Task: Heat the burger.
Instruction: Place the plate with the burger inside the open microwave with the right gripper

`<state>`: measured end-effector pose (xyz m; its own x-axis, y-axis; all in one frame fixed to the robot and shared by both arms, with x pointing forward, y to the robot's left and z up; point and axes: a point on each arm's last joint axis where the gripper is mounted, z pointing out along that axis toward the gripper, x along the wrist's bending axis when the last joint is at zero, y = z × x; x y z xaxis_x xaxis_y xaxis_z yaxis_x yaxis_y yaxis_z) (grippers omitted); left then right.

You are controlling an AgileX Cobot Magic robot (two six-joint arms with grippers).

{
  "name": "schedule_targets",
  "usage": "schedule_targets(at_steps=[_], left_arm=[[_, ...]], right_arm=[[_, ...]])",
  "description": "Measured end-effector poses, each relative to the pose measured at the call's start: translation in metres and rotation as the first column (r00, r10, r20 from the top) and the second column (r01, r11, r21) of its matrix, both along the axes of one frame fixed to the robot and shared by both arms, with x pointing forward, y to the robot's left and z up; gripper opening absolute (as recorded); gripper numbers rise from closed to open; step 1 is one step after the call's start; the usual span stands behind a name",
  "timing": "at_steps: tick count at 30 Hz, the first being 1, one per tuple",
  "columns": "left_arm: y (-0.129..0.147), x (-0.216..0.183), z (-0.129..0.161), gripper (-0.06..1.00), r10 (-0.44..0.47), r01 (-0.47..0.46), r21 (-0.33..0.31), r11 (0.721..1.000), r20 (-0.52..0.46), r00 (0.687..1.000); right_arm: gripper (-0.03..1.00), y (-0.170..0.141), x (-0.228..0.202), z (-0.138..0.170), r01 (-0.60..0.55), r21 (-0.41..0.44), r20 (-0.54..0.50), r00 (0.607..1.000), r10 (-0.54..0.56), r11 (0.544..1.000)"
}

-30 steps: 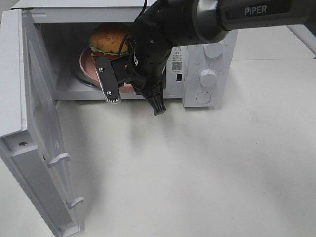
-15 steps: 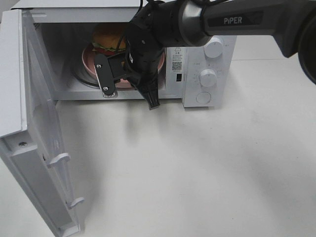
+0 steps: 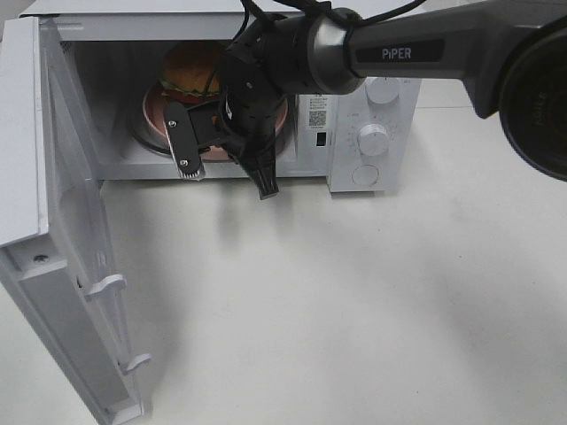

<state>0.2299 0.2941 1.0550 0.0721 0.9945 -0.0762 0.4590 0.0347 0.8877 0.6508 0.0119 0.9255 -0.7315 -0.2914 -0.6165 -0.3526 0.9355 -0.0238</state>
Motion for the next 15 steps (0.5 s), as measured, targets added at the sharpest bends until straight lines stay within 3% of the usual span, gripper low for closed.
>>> schedule_targets(at_steps=[15], left_arm=[[0.0,0.0,0.0,0.99,0.0,0.0,0.0,1.0,0.0,1.0]], right_arm=[[0.05,0.0073,0.0042,0.0043,-0.034,0.069,0.059,0.998,0.03,0.997]])
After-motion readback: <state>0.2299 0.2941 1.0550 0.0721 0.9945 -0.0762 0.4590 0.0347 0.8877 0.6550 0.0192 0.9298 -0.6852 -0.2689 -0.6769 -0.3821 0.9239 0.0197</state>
